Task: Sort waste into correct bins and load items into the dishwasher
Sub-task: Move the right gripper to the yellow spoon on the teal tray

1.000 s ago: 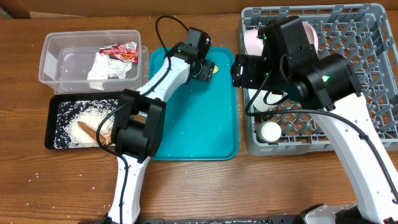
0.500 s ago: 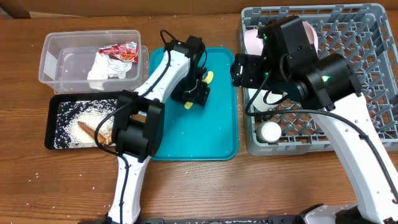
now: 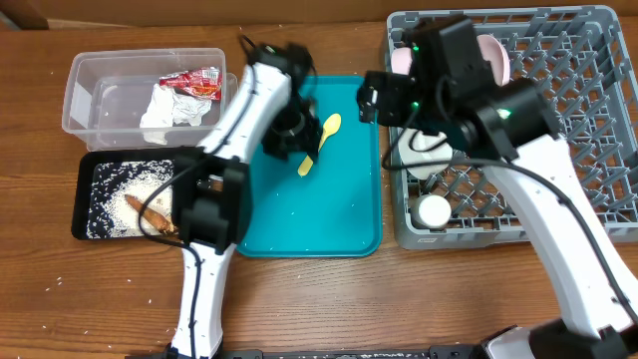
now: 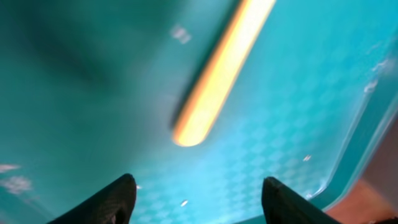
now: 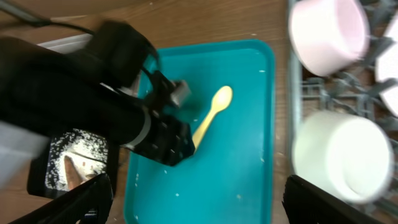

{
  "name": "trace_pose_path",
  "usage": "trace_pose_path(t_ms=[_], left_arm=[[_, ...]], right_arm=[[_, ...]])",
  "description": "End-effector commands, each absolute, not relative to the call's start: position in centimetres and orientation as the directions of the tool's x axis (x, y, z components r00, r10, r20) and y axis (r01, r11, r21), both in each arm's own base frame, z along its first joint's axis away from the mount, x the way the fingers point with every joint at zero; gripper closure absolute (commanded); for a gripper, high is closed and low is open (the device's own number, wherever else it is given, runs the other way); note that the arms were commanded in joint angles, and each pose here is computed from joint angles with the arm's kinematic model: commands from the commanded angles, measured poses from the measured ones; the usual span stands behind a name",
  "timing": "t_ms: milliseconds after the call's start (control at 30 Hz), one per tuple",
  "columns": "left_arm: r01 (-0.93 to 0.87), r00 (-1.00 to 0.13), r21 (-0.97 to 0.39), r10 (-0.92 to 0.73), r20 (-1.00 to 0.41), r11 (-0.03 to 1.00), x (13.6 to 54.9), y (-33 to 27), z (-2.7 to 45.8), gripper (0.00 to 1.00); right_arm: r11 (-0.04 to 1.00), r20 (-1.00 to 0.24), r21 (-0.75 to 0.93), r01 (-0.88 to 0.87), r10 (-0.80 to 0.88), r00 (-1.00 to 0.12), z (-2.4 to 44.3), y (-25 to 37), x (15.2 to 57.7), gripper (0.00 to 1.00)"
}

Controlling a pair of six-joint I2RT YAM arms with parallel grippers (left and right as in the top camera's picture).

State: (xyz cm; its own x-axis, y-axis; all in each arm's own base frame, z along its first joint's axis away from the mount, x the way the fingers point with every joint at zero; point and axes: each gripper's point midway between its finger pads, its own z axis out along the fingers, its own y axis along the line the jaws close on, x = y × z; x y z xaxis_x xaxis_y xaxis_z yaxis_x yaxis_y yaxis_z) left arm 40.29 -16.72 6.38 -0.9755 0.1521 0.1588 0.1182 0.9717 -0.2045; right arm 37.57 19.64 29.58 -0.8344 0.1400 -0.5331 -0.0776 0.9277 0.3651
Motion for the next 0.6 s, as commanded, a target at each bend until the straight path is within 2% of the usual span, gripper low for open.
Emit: trace_pose_path(t_ms=[0,167,300,467,500,533,567], left_arm=[[0.057,-0.998,-0.206,0.051,-0.034,0.977,43.5,-13.2,14.0,0.3],[-0.034,-0.981,-0.169,-0.065,-0.182,0.985,44.5,-7.7,20.8,0.27],[-0.122,-0.95,-0.143,-0.157,-0.27,0.982,44.8,-3.5,23.7,0.27],[-0.189,-0.931,-0.132,-0.22,-0.293,0.973,45.2,-0.2,24.1,0.25],[-0.194,-0.93,-0.131,-0.225,-0.291,0.972,45.2,0.0,24.1,0.18],[-0.199,-0.931,-0.13,-0.229,-0.285,0.971,45.2,0.2,23.8,0.0],[-0.201,-0.931,-0.13,-0.231,-0.284,0.971,45.2,0.3,23.8,0.0]], right_arm=[[0.914,-0.488,0.396,-0.086,0.13,-0.863,27.5,21.2,38.8,0.1],[0.908,-0.444,0.417,-0.041,0.164,-0.881,24.2,23.0,41.2,0.11],[0.909,-0.394,0.416,0.032,0.212,-0.894,20.1,24.9,42.9,0.19],[0.922,-0.354,0.359,0.147,0.28,-0.892,14.5,27.1,43.9,0.34],[0.922,-0.353,0.354,0.155,0.285,-0.891,13.7,27.5,44.0,0.36],[0.923,-0.35,0.349,0.161,0.288,-0.892,12.8,28.1,44.1,0.37],[0.924,-0.348,0.347,0.164,0.289,-0.892,12.0,28.6,44.1,0.37]])
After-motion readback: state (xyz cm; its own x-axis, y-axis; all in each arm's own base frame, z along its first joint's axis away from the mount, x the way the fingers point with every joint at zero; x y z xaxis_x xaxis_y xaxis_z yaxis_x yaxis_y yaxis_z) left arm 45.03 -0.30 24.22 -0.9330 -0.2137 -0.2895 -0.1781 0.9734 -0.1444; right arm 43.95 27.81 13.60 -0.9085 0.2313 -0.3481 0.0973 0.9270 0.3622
